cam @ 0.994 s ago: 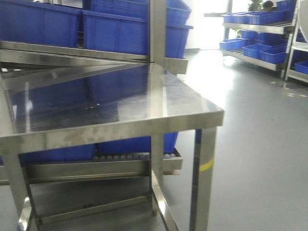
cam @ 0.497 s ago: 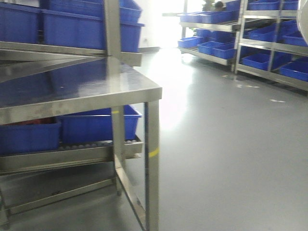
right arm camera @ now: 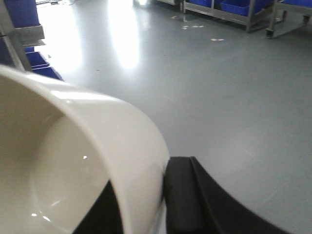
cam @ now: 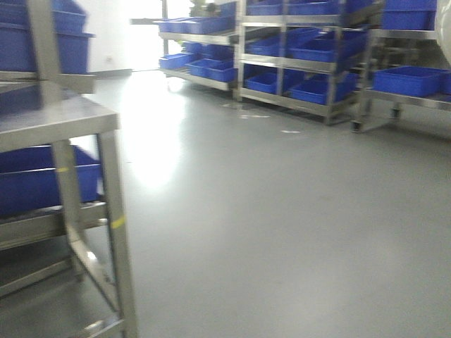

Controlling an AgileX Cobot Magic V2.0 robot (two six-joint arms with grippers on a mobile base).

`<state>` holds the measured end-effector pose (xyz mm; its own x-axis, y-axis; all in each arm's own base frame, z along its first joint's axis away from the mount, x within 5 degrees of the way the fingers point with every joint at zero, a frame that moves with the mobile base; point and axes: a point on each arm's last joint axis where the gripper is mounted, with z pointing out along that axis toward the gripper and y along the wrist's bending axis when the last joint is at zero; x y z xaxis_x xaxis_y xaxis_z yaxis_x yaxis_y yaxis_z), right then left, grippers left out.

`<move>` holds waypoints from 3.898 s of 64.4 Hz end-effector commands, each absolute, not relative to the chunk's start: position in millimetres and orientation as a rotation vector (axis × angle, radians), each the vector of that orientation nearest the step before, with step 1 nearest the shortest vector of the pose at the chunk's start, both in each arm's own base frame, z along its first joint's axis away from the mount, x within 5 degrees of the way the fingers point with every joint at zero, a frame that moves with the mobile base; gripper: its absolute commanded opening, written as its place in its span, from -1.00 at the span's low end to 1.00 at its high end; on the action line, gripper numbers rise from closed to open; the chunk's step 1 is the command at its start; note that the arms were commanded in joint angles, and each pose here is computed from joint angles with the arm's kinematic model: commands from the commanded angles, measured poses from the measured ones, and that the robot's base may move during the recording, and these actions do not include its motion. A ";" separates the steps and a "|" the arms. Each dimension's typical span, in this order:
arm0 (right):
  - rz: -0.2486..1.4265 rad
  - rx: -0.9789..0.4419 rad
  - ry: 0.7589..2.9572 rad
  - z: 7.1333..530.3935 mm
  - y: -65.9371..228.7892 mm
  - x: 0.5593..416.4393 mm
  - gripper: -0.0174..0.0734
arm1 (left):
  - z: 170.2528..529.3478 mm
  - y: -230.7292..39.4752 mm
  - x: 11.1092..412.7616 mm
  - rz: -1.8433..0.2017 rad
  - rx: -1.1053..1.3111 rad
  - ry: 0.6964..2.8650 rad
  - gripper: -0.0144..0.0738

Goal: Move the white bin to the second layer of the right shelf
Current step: 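Turn the base and drive along the yellow floor line, then drive past the crate carts toward the windows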

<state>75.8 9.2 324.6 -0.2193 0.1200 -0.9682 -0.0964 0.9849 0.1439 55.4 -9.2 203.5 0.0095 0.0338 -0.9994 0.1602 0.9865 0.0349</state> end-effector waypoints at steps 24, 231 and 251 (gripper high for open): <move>0.210 0.008 1.648 344.1 9.8 76.8 -0.49 | 199.4 -9.0 55.7 -0.109 0.140 1.501 -0.48; 0.210 0.008 1.648 344.1 9.8 76.9 -0.49 | 199.4 -9.0 55.7 -0.109 0.140 1.501 -0.48; 0.210 0.008 1.648 344.1 9.8 76.9 -0.49 | 199.4 -9.0 55.7 -0.109 0.140 1.501 -0.48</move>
<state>75.9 9.2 324.8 -0.2178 0.1202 -0.9686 -0.0968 0.9848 0.1440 55.4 -9.2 203.3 0.0077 0.0341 -0.9994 0.1604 0.9864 0.0349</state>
